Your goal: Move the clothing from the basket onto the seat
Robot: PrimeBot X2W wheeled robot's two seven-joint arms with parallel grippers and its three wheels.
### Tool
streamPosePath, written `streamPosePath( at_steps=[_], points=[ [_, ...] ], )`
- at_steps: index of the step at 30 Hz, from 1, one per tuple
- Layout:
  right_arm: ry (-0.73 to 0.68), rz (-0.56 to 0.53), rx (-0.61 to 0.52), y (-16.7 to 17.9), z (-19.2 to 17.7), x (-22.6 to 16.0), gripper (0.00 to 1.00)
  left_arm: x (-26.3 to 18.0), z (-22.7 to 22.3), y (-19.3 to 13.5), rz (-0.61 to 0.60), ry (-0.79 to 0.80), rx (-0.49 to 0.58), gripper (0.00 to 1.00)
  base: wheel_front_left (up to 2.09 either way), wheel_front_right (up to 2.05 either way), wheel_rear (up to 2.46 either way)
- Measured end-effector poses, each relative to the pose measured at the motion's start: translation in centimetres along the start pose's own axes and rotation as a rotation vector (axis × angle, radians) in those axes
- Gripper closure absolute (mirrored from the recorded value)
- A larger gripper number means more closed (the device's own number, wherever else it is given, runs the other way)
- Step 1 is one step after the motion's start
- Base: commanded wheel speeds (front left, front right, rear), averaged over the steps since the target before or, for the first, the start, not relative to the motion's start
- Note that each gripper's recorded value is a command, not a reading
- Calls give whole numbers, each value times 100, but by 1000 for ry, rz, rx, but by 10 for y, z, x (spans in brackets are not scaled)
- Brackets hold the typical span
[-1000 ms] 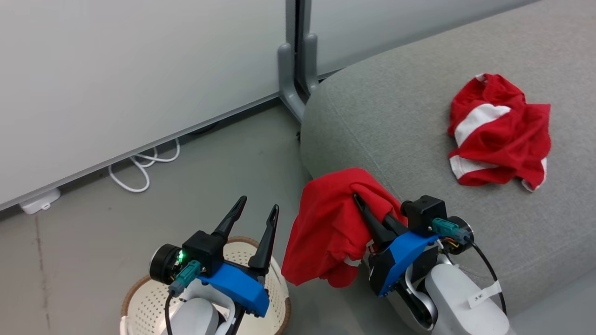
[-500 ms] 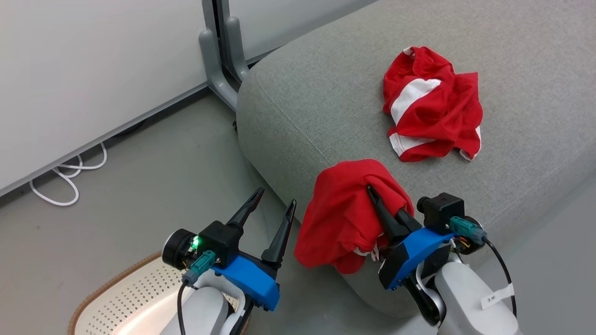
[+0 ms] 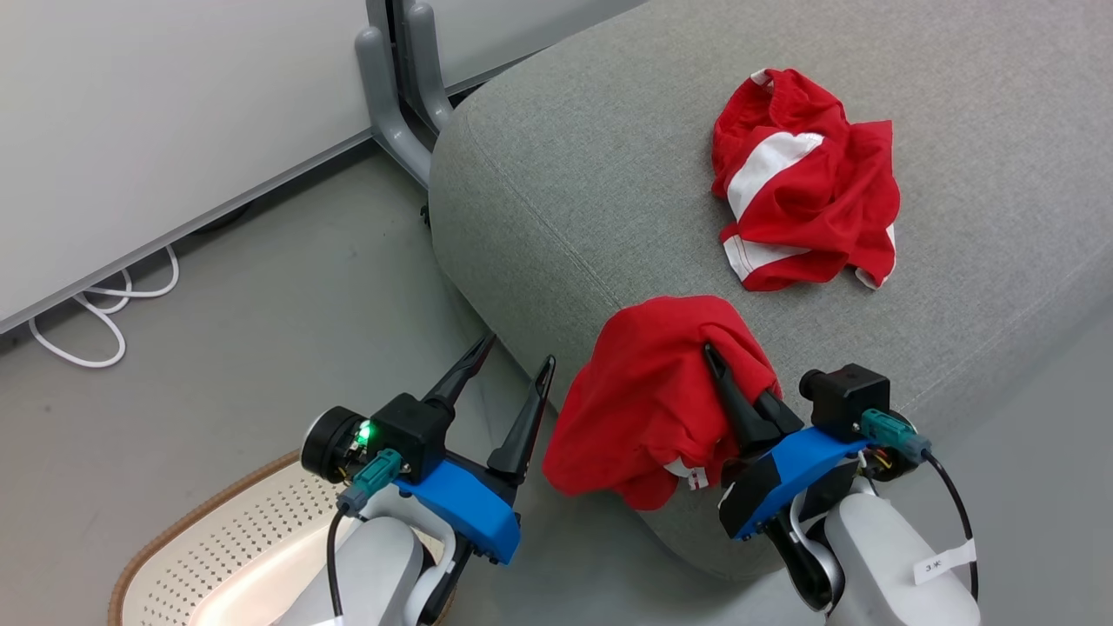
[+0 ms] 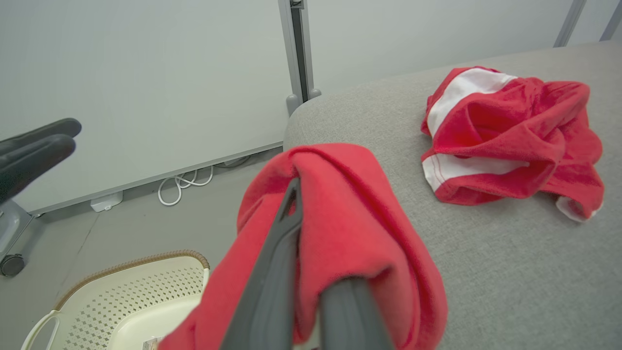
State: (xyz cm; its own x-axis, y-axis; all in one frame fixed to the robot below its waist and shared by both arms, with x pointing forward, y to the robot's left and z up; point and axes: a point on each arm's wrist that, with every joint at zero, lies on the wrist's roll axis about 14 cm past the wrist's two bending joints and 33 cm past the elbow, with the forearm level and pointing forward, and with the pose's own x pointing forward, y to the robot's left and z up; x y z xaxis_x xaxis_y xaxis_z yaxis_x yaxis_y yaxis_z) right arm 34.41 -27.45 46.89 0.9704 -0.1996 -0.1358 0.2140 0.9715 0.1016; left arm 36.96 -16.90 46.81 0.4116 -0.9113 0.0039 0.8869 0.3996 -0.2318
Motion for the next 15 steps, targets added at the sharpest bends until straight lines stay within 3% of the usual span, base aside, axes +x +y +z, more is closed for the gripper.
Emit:
streamPosePath(
  at_steps=[6, 15],
  points=[
    [-35, -23, -6, -10, 20, 18, 100, -2, -6, 14, 15, 8, 14, 0, 0, 0, 0],
    [-218, -122, -157, -54, 137, 77, 100, -1, -22, 39, 16, 9, 16, 0, 0, 0, 0]
  ],
)
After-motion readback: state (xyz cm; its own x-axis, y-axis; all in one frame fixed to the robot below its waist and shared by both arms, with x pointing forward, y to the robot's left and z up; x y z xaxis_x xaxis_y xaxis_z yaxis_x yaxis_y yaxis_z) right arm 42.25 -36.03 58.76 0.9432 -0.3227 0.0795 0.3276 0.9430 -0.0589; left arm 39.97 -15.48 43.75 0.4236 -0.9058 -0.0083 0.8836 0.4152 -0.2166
